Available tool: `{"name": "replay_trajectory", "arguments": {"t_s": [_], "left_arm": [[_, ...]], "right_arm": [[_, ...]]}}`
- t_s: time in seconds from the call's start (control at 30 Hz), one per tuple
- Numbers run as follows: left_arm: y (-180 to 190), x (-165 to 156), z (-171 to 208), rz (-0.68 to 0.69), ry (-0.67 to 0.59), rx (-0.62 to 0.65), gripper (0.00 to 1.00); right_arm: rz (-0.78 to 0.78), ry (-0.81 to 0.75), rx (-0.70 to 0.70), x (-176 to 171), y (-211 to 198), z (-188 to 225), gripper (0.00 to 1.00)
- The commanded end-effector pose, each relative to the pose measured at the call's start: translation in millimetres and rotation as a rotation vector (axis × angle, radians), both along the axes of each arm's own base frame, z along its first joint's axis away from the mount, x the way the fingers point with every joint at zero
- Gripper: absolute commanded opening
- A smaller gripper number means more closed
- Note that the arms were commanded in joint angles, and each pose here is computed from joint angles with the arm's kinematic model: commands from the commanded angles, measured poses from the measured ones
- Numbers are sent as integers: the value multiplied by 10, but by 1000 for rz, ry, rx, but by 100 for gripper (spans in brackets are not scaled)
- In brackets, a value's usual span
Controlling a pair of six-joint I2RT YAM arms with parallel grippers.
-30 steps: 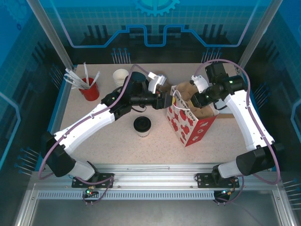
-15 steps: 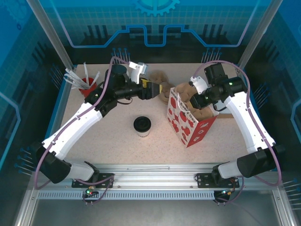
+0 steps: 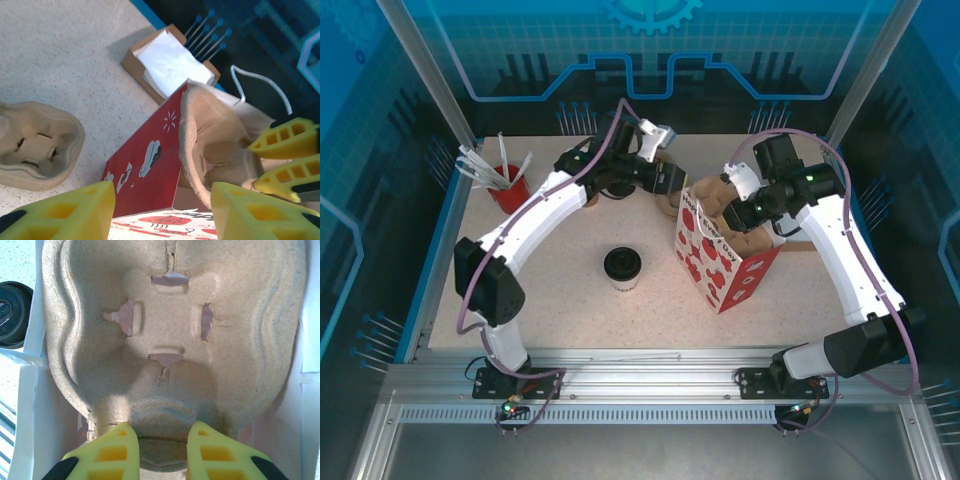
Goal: Pack the takeout coffee
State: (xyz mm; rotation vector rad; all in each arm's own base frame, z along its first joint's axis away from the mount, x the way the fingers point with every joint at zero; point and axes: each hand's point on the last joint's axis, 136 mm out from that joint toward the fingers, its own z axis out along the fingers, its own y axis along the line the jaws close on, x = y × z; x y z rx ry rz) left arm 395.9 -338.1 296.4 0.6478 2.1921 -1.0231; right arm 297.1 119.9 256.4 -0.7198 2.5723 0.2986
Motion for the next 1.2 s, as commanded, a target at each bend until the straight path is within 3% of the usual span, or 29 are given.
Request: {"name": "replay_trajectory", "arguments": {"t_s": [0.0, 0.37, 0.77, 1.17], "left_arm": [[-74, -104, 11, -77, 12, 22, 50], [-141, -41, -126, -102, 44, 41, 35], [-178, -30, -222, -125, 76, 54, 33], [-100, 91, -274, -78, 80, 69, 21]], "right_arm": [[15, -10, 17, -24, 58, 62, 11], [17, -11, 8, -24, 48, 58, 11], [13, -11, 5, -20, 41, 58, 11], [1, -3, -2, -80, 7, 35, 11]]}}
